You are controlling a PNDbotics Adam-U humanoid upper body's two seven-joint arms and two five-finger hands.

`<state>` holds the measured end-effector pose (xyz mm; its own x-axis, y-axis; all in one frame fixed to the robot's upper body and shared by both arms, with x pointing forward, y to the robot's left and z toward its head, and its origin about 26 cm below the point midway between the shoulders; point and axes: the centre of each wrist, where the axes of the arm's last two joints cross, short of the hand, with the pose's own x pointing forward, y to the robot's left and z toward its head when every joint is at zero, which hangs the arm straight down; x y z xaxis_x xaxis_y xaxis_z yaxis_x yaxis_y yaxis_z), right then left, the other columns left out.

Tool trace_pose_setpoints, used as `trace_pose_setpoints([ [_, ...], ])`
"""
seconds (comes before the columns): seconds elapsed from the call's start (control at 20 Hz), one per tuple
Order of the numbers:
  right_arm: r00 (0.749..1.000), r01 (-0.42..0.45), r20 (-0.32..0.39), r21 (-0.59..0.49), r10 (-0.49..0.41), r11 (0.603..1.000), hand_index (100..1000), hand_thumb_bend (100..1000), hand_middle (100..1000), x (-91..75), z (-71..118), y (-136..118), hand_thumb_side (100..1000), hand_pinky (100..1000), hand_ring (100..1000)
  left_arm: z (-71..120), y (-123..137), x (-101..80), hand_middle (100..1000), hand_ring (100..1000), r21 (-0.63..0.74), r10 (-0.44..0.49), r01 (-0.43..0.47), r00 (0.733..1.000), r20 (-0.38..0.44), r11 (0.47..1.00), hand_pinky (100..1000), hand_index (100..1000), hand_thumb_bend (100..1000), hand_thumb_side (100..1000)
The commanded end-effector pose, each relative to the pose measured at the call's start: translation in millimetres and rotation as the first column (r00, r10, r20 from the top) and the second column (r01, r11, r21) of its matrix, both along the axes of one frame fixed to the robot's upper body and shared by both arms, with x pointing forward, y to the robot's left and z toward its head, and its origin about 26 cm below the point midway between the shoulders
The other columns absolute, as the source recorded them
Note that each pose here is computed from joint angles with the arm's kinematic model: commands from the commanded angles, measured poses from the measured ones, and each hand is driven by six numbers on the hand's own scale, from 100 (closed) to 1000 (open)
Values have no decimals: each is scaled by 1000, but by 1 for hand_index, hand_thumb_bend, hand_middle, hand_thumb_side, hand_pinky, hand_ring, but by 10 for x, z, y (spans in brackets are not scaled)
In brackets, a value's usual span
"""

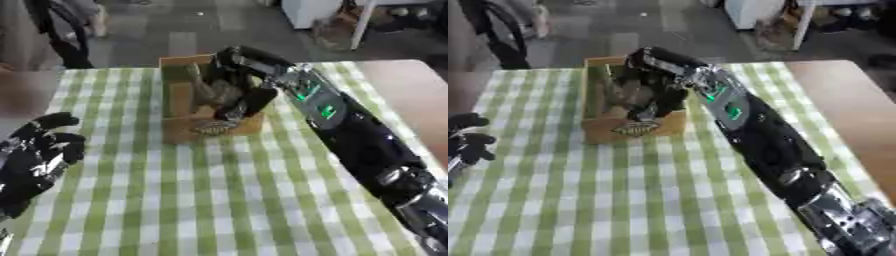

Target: Pick up objects on the table and place them in the box.

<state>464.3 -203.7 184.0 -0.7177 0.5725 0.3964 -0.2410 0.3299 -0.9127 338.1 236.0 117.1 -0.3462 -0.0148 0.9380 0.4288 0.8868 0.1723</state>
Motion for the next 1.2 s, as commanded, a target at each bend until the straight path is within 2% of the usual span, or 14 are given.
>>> trace_pose_setpoints([
  [0.05, 998, 49, 46, 0, -49, 999, 522, 401, 304, 90, 105, -71, 100, 155, 282, 143, -84, -3, 745, 675, -8, -41, 42, 998, 48, 999, 565, 811, 502, 276],
  [0.25, 993, 106, 45, 2, -106, 994, 525, 378, 313, 172, 20, -146, 100, 171, 294, 192, -161, -11, 746, 675, -13, -75, 76, 995, 63, 997, 565, 811, 501, 276],
  [0.6, 981, 190, 42, -17, -190, 982, 532, 392, 329, 263, -151, -234, 100, 210, 316, 233, -266, -20, 747, 676, -19, -121, 123, 990, 73, 992, 565, 811, 501, 278],
  [0.8, 966, 259, 10, -27, -259, 965, 544, 384, 355, 287, -343, -334, 100, 284, 355, 253, -315, -24, 747, 676, -22, -144, 146, 987, 77, 989, 565, 811, 500, 279],
  [0.95, 953, 303, 6, -50, -304, 952, 585, 397, 408, 297, -455, -396, 104, 356, 413, 256, -331, -25, 747, 676, -21, -153, 155, 985, 76, 988, 565, 811, 500, 280],
  [1.05, 944, 329, 16, -69, -328, 942, 606, 403, 433, 298, -512, -425, 109, 382, 440, 256, -334, -26, 747, 676, -20, -156, 158, 985, 75, 987, 565, 811, 500, 280],
  [1.2, 934, 358, 31, -76, -357, 930, 594, 384, 420, 299, -569, -456, 109, 366, 425, 256, -332, -27, 748, 677, -20, -156, 158, 985, 75, 987, 565, 811, 501, 280],
])
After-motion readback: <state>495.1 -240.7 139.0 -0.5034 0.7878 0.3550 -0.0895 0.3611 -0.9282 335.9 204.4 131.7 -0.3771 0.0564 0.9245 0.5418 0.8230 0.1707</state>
